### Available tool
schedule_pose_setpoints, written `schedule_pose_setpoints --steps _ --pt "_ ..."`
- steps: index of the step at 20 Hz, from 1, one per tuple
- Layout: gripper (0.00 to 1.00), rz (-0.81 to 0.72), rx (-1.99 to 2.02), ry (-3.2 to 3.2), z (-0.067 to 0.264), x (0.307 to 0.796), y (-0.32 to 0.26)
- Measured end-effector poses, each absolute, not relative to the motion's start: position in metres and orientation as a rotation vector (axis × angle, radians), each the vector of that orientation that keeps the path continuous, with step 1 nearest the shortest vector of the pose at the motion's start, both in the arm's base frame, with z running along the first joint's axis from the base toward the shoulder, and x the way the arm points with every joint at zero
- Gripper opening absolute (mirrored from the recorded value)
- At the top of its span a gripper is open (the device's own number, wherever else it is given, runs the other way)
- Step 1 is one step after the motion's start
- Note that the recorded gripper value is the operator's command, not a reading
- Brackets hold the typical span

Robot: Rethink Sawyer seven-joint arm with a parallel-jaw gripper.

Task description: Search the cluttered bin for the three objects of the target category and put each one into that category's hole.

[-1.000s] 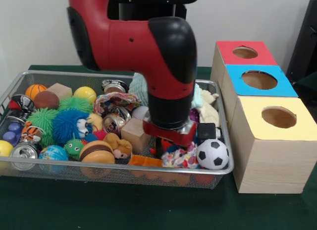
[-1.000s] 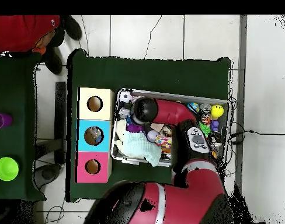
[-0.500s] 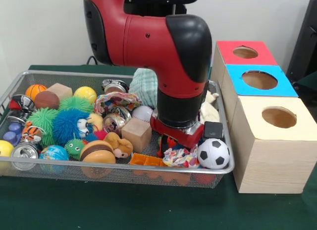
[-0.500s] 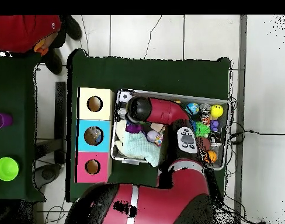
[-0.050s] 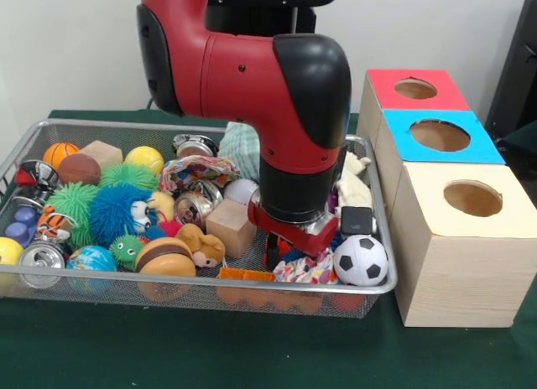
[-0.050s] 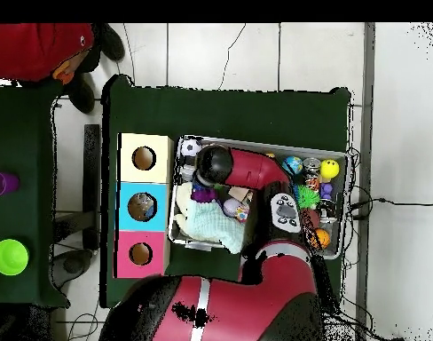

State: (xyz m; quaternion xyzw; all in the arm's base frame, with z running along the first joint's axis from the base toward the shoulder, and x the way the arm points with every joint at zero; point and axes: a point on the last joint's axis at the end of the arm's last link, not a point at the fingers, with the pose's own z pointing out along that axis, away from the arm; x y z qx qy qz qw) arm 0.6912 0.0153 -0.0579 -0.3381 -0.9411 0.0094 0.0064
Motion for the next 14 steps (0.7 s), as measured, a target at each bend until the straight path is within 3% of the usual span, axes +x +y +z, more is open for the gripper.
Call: schedule_pose_setpoints --steps 4,14 --pt "1.0 0.024 -1.089 -2.928 -0.054 0.689 0.002" --pt "1.0 0.06 -1.236 -2.837 -0.053 0.661 -0.102"
